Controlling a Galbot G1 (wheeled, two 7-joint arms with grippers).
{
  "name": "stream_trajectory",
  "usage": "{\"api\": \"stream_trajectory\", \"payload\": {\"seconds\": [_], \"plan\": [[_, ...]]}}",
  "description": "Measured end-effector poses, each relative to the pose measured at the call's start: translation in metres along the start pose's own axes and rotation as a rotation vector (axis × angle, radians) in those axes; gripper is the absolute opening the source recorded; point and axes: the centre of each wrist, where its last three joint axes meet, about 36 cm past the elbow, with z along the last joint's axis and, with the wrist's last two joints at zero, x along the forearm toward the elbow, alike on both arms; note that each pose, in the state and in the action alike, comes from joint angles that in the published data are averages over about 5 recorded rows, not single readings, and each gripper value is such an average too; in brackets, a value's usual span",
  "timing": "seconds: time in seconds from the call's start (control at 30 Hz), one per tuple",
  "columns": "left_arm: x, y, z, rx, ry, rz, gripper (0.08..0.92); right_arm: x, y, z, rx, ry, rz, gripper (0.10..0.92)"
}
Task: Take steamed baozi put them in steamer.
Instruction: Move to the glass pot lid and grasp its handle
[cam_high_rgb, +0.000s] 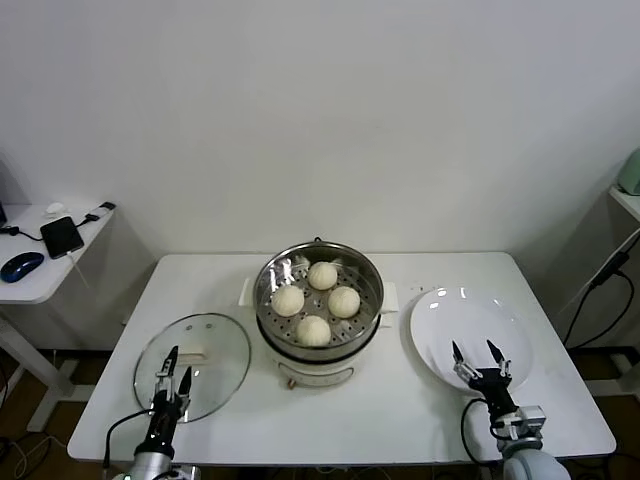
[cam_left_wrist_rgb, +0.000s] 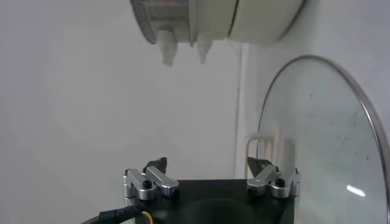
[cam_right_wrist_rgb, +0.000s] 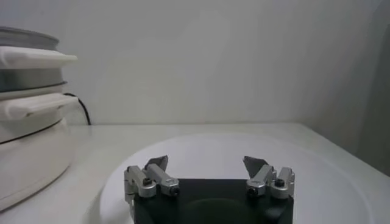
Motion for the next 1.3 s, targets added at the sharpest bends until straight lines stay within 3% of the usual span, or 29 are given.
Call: {"api": "stream_trajectory", "payload": {"seconds": [0.47, 0.7, 1.3], "plan": [[-0.043, -0.016, -0.002, -0.114, 0.081, 0.008, 0.823, 0.019, 0.006, 0.002, -0.003, 0.005, 0.011, 0.823], [-0.053, -0.022, 0.000, -0.126, 0.102, 0.019, 0.792, 0.027, 0.010, 0.006, -0.005, 0.013, 0.010, 0.823], [-0.060, -0.034, 0.001, -0.107, 0.109, 0.036, 0.298, 0.024, 0.018, 0.004, 0.004, 0.005, 0.002, 0.823]]}}
